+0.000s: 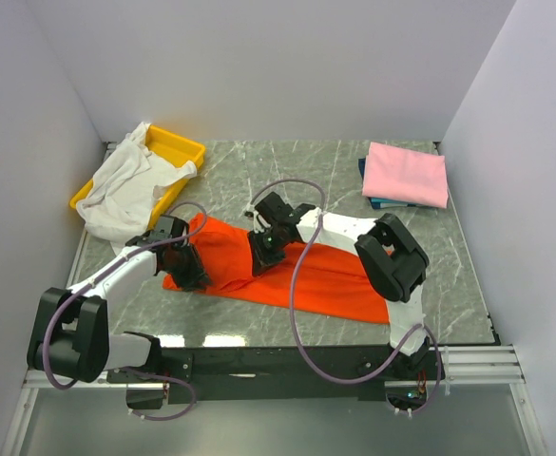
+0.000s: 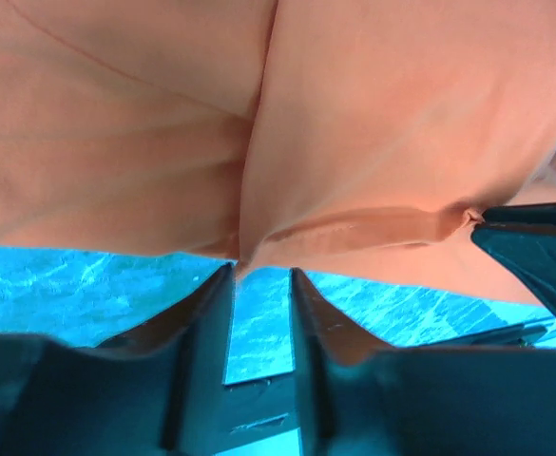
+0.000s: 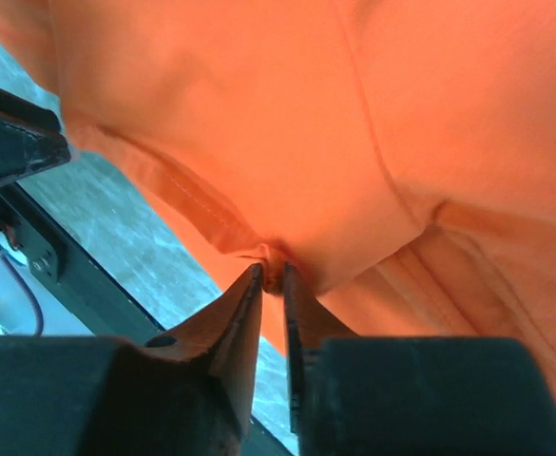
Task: Fold and stack the t-shirts
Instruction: Fold the tshirt
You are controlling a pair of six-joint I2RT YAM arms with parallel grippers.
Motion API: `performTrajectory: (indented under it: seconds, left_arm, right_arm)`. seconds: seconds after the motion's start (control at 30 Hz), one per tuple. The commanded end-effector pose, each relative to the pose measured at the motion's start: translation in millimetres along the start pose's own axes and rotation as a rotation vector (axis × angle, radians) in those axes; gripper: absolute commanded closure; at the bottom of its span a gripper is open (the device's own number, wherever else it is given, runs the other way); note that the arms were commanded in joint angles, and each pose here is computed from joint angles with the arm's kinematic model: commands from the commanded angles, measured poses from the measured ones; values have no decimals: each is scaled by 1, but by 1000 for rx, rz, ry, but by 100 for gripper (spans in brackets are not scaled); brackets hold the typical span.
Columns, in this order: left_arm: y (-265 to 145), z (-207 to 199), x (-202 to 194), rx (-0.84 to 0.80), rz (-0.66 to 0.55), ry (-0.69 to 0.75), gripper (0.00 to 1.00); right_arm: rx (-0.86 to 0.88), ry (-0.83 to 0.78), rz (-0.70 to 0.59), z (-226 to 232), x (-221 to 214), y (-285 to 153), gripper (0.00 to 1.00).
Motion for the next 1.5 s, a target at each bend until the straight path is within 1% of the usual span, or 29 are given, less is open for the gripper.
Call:
performTrajectory:
  seconds: [0.0,0.03,0.13,0.3,0.43,0.6,0.67,0.7,0.77,0.8,0.93,1.07,1.13,1.3,1.37,1.43,1.47]
  left_arm:
    - [-11,-8,2,-40,3,1,61]
    - [-15,-10,3,-41,-2,0,60]
    - [-27,-21,14,-58,-45,12,57]
    - [-36,-40,35,-99,-104,38,57]
    - [-33,-43,54,-86,-153,48,57]
    - [-28,-42,85,-95,-214,43,57]
    - [-28,-40,100,-89,-253,34,57]
    - [-21,-38,108,-84,-253,27,58]
    - [-20,-39,123,-98,-280,20,57]
    - [-14,-37,129,-90,-271,11,57]
    - [-8,-42,157,-111,-328,-7,55]
    - [5,-48,179,-105,-344,-14,54]
    - [8,-50,187,-97,-355,-15,54]
    - [27,-47,197,-63,-335,-18,54]
    - [32,-44,199,-44,-334,-20,54]
    - [35,-44,201,-37,-336,-17,55]
    - [39,-42,201,-35,-327,-19,55]
  right_arm:
    - [-13,-60,-13,11,-7,-22,75]
    - [-18,-64,-11,11,-9,-24,70]
    - [-59,-85,-28,11,-12,-36,66]
    - [-88,-111,-74,13,-14,-54,66]
    - [-46,-126,-139,25,3,-58,66]
    - [52,-99,-126,32,22,-33,66]
    - [67,-89,-103,30,25,-20,66]
    - [89,-94,-88,32,25,-18,66]
    - [83,-91,-60,26,25,-9,66]
    - [90,-92,-45,25,23,-6,66]
    - [78,-85,16,14,11,4,66]
    - [56,-78,56,5,-3,8,66]
    - [45,-87,50,5,-4,3,66]
    - [30,-85,50,5,-8,-4,66]
    - [-2,-74,31,4,-11,-10,66]
    - [-16,-59,-20,6,-9,-23,66]
    - [-49,-42,-34,1,-11,-26,66]
Point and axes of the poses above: each gripper's point midway between its finger pads, its own y axis out along the fingers, its own z axis along the line the jaws close on, x = y × z, the point moved 9 cm from there along -y, back along the fingers, and after that the axes turned 1 degree about y, right-handed, at the moved point
